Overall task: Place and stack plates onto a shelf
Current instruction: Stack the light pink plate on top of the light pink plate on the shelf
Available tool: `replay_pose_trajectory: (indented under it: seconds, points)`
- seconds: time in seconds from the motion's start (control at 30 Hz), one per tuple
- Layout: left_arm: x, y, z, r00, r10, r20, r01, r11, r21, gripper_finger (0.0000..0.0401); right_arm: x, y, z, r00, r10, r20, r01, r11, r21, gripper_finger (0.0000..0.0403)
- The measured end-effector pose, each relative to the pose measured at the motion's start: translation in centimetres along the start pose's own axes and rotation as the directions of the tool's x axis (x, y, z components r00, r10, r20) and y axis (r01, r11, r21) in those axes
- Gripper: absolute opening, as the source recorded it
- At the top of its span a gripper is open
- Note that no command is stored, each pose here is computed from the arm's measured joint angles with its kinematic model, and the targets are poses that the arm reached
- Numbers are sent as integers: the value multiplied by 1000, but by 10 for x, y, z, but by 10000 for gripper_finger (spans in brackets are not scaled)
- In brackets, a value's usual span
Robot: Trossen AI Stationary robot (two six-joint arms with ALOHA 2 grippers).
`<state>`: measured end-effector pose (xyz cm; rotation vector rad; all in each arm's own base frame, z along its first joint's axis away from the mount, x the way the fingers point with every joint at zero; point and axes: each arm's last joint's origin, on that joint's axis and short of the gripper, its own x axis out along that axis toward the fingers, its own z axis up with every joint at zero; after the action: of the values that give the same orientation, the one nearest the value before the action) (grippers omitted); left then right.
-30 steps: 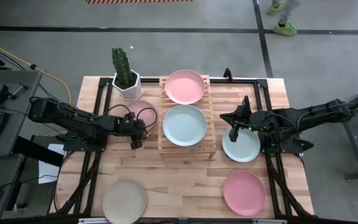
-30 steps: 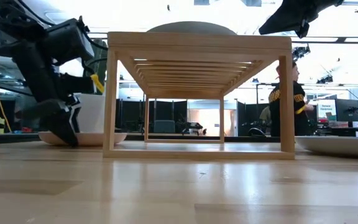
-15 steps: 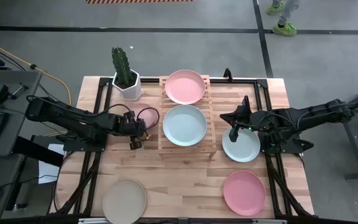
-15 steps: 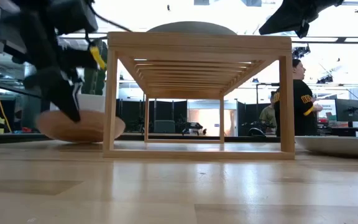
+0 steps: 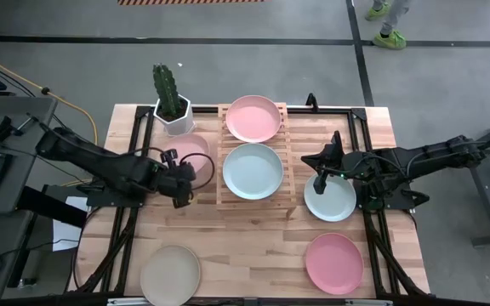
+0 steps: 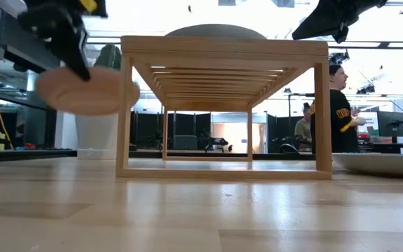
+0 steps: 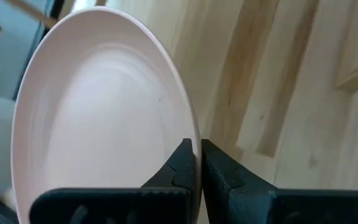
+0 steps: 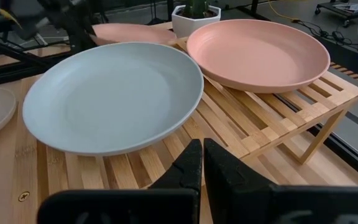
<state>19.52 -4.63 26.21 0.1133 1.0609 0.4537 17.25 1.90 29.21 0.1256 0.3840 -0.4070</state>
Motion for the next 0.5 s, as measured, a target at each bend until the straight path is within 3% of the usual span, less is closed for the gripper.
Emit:
replay_pose_trajectory:
  seconds: [0.33,0.5]
  points:
    - [-42,6,32,986,-53,160,46,998,44,1,0,0,-1,1000,-1,-6,1,1000,-4,0]
    - [-61,24,54,963,23,268,-48,995,86,1,0,0,-1,1000,-1,-6,1,1000,-4,0]
